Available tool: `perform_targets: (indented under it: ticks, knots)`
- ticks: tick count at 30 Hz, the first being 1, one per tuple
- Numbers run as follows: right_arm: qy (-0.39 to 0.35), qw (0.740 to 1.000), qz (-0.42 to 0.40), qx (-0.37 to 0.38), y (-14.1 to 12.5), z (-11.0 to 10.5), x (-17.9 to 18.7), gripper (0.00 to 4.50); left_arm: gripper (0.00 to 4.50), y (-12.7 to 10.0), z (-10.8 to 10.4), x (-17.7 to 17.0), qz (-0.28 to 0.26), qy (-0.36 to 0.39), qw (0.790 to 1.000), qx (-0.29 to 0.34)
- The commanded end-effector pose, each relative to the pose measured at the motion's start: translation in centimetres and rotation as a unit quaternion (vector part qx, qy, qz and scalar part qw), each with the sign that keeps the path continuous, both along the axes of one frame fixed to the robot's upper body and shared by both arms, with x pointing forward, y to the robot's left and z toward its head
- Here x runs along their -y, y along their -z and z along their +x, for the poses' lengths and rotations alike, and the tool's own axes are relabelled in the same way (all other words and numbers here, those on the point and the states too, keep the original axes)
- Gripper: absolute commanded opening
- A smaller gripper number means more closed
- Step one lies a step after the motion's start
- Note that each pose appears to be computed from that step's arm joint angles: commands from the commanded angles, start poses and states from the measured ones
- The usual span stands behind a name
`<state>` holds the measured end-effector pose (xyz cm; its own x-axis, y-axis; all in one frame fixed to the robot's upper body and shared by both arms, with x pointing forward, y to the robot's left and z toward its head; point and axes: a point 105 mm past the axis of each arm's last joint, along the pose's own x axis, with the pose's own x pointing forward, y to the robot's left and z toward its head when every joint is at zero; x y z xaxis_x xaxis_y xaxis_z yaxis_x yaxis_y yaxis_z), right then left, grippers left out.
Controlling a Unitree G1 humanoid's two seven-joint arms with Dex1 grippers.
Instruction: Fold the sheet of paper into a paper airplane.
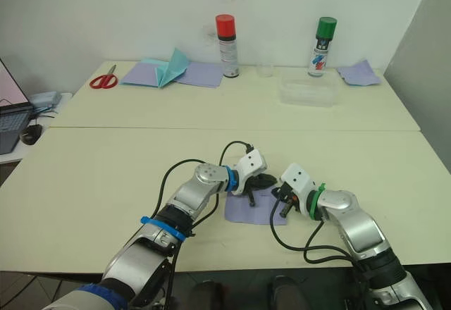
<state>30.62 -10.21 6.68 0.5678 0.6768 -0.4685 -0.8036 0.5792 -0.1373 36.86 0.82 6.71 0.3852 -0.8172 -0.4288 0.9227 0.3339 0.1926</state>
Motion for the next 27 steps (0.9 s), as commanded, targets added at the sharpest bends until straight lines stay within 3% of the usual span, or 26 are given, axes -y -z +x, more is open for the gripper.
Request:
perform_targets:
  ticks: [1, 10, 15, 20, 25, 27]
  knots:
    - [0.007, 1.0, -0.016, -0.015, 1.0, -0.3, 0.5, 0.05, 0.0, 2.1, 1.2, -3.5, 0.06, -0.057, 0.997, -0.004]
    - [0.002, 1.0, -0.014, -0.016, 1.0, 0.0, -0.1, 0.05, 0.0, 1.0, 2.3, -5.5, 0.048, -0.088, 0.995, 0.021]
    - [-0.003, 1.0, -0.013, -0.017, 1.1, 0.1, -0.4, 0.05, 0.0, -2.8, 2.9, -5.0, -0.049, -0.094, 0.994, 0.042]
    - [-0.003, 1.0, -0.014, -0.015, 1.2, 0.5, -0.5, 0.05, 0.0, -6.4, 3.4, -7.7, -0.133, -0.139, 0.98, 0.05]
    - [-0.002, 1.0, -0.013, -0.013, 1.1, 0.6, -0.4, 0.05, 0.0, -6.9, 1.6, -10.4, -0.17, -0.16, 0.972, 0.024]
    - [-0.003, 1.0, -0.013, -0.013, 1.1, 0.6, -0.4, 0.0, 0.53, -6.8, 0.6, -10.9, -0.194, -0.169, 0.966, 0.003]
